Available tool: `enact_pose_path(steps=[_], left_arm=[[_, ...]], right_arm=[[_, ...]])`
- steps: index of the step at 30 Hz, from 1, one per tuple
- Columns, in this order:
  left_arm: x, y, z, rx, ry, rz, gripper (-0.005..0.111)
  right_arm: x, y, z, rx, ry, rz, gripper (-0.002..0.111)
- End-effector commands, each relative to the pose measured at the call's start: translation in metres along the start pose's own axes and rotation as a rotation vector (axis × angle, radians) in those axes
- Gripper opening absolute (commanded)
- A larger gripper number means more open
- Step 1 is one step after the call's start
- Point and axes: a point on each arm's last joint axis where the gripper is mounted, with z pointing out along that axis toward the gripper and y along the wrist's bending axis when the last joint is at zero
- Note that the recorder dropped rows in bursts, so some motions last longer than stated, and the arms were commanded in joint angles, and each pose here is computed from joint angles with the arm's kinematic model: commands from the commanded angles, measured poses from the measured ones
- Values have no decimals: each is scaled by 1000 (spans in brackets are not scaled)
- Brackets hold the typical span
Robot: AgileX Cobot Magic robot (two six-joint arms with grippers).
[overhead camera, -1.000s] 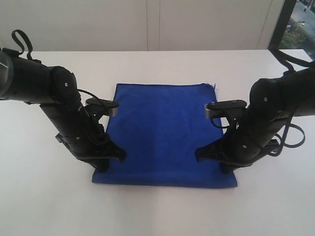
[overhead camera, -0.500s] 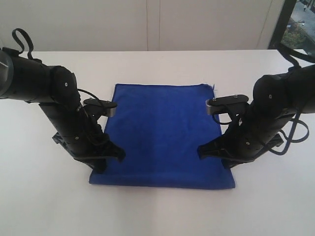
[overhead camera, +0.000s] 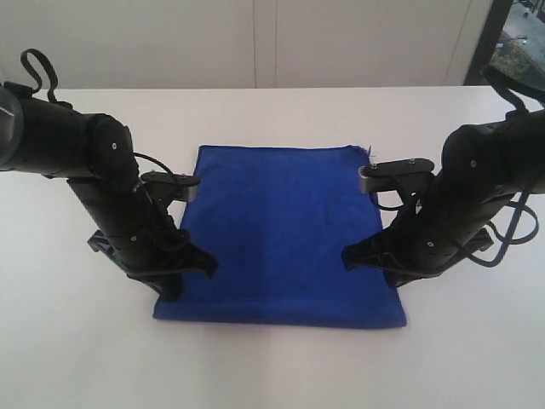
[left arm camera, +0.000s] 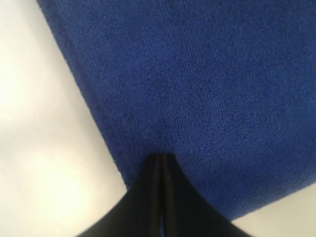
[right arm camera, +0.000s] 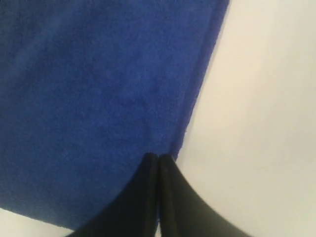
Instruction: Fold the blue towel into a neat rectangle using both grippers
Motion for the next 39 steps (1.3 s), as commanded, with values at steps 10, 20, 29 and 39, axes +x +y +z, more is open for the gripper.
enact_pose_path(steps=[10,20,29,39], left_arm=[[15,2,9,8,148,-14,0],[10,-5,-27,10,-14,43,0],[28,-16,-72,34,-44,673,0],[27,-19,-40,193,34,971,18]], right_arm=[[-3,0,-2,2,-41,-5,0],[-13,3,-21,-8,-108,-58,0],[4,8,-47,-73,75,-521,0],[13,20,-44,-244,63,-881,44]])
